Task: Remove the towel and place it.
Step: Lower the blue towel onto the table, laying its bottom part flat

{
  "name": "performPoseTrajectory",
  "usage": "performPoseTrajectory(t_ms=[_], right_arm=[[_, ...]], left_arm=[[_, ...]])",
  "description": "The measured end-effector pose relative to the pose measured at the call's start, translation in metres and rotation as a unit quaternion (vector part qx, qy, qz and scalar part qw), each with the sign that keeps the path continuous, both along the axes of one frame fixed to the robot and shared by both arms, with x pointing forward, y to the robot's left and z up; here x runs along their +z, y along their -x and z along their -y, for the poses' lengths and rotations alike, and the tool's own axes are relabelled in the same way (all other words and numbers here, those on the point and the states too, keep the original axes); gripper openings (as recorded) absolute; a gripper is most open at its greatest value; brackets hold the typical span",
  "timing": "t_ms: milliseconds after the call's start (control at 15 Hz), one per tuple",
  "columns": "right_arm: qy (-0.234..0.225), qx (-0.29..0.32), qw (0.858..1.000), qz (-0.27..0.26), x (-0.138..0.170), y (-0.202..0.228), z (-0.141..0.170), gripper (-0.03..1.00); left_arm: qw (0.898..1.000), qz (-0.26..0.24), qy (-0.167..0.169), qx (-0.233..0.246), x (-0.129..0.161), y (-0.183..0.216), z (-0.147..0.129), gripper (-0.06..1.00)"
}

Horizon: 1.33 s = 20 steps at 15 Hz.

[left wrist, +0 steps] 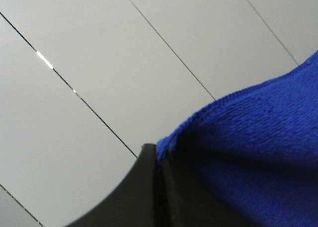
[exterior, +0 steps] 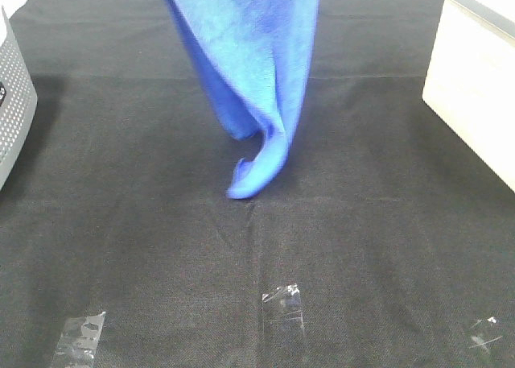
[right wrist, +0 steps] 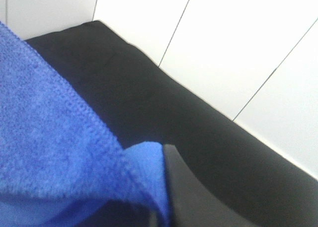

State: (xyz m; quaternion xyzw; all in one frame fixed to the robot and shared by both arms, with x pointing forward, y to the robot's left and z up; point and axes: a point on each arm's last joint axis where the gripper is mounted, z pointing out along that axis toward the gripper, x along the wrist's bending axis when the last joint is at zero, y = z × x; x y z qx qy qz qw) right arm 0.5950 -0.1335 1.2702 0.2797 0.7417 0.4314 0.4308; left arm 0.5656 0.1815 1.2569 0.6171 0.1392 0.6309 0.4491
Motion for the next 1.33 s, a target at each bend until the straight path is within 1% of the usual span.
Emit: performPoseTrajectory(t_ms=[133,200,267,333,467,667,733,800,867,1000,1067,1133,1200,1333], right_arm=[[-0.010,-0.001,0.999,0.035,-0.008,-0.018,-0.008,0.00],[-0.017,0.000,0.999,0.049,-0.010,-0.023,-0.011,0.00],[-0.017,0.000,0.999,0.049,-0.010,-0.023,-0.011,0.00],[-0.030,0.001,0.996,0.083,-0.015,-0.035,-0.016,0.00],[-0.038,-0.001,0.993,0.112,-0.028,-0.054,-0.022,0.00],[-0.061,-0.014,0.983,0.171,-0.049,-0.088,-0.022,0.00],[-0.061,-0.014,0.983,0.171,-0.049,-0.088,-0.022,0.00],[-0.069,-0.020,0.979,0.191,-0.050,-0.100,-0.020,0.00],[-0.093,-0.035,0.968,0.229,-0.043,-0.120,-0.011,0.00],[-0.122,-0.047,0.955,0.268,-0.038,-0.134,-0.001,0.00],[-0.133,-0.053,0.950,0.276,-0.039,-0.140,0.005,0.00],[-0.133,-0.053,0.950,0.276,-0.039,-0.140,0.005,0.00],[-0.140,-0.058,0.950,0.274,-0.044,-0.146,0.009,0.00],[-0.147,-0.064,0.954,0.252,-0.059,-0.157,0.013,0.00]], left_arm=[[1.000,0.024,0.008,-0.015,-0.007,-0.023,-0.005,0.00],[0.999,0.028,0.018,-0.011,-0.007,-0.032,-0.009,0.00],[0.999,0.028,0.018,-0.011,-0.007,-0.032,-0.009,0.00],[0.998,0.035,0.044,-0.003,-0.003,-0.055,-0.013,0.00],[0.998,0.040,0.051,-0.001,-0.006,-0.078,-0.010,0.00],[0.998,0.060,0.017,0.009,-0.023,-0.124,0.001,0.00],[0.998,0.060,0.017,0.009,-0.023,-0.124,0.001,0.00],[0.997,0.074,0.006,0.013,-0.028,-0.139,0.005,0.00],[0.993,0.119,0.001,0.020,-0.030,-0.168,0.011,0.00],[0.982,0.185,0.019,0.026,-0.027,-0.185,0.014,0.00],[0.976,0.214,0.028,0.030,-0.027,-0.188,0.014,0.00],[0.976,0.214,0.028,0.030,-0.027,-0.188,0.014,0.00],[0.972,0.229,0.038,0.036,-0.031,-0.190,0.014,0.00],[0.975,0.215,0.044,0.043,-0.045,-0.198,0.013,0.00]])
